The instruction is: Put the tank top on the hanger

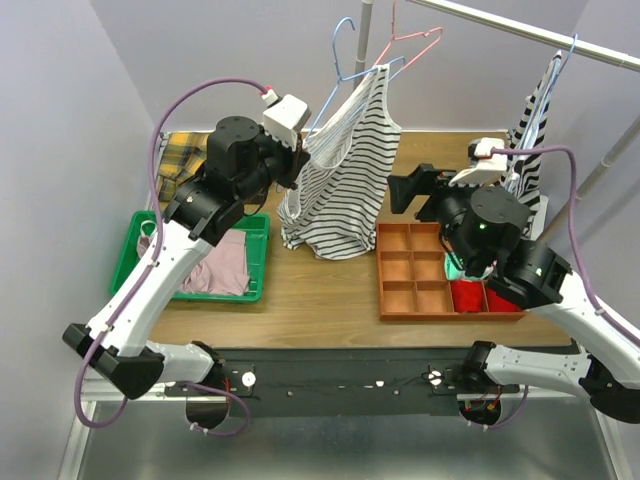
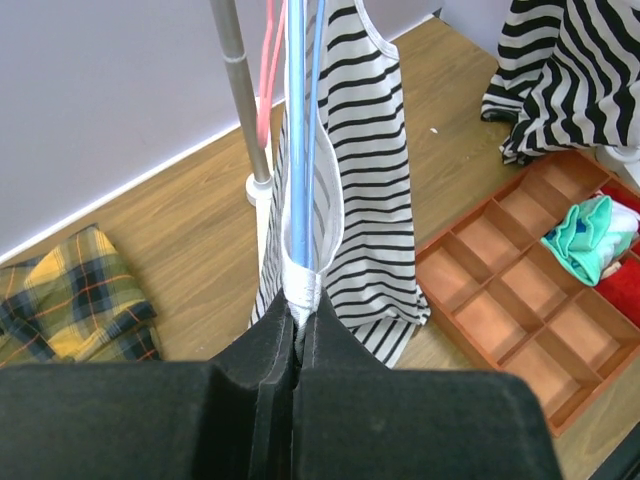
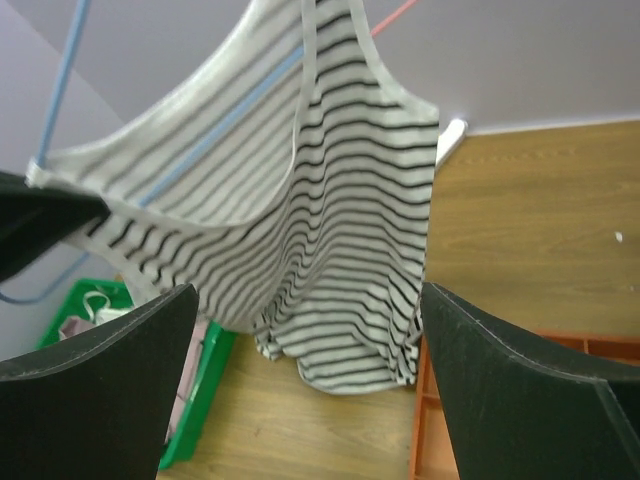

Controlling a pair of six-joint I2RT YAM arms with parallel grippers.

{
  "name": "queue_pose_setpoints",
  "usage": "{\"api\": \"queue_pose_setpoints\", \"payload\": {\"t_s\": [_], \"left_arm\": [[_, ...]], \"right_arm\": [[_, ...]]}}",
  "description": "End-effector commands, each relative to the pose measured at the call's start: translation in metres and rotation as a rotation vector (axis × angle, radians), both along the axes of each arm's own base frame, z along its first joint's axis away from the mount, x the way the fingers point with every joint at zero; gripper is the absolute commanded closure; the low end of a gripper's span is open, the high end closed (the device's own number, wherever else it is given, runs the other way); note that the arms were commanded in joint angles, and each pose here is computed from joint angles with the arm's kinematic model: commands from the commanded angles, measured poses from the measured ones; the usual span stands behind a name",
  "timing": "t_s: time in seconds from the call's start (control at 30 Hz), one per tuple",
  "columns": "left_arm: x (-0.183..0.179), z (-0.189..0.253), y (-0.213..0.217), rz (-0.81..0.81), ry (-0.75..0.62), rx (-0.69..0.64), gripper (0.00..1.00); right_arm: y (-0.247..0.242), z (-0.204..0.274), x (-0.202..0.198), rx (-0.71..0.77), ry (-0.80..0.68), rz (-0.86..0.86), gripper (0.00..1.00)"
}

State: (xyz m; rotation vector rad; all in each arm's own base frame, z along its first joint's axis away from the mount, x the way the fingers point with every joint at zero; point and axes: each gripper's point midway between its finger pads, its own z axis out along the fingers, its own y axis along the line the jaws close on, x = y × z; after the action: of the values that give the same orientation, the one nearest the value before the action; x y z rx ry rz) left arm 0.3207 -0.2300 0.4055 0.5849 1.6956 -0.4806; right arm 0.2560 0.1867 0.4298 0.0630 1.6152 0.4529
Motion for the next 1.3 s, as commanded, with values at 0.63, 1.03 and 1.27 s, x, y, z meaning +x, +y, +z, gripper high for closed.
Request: {"api": "queue_pose_setpoints", "payload": {"t_s": [0.63, 1.03, 1.27], "left_arm": [[0.024, 0.083, -0.05, -0.03, -0.138, -0.062, 1.0], [0.025, 0.108, -0.084, -0.077, -0.181, -0.063, 1.0], [0.027, 0.104, -0.094, -0.073, -0.175, -0.055, 1.0]], "right_arm": [[0.027, -0.175, 0.0, -0.13, 0.29, 0.018, 0.11], [0.135, -0.236, 0.051, -0.052, 0.288, 0.258, 0.26], [0.133, -0.274, 0.115, 0.041, 0.366, 0.19, 0.28]]}}
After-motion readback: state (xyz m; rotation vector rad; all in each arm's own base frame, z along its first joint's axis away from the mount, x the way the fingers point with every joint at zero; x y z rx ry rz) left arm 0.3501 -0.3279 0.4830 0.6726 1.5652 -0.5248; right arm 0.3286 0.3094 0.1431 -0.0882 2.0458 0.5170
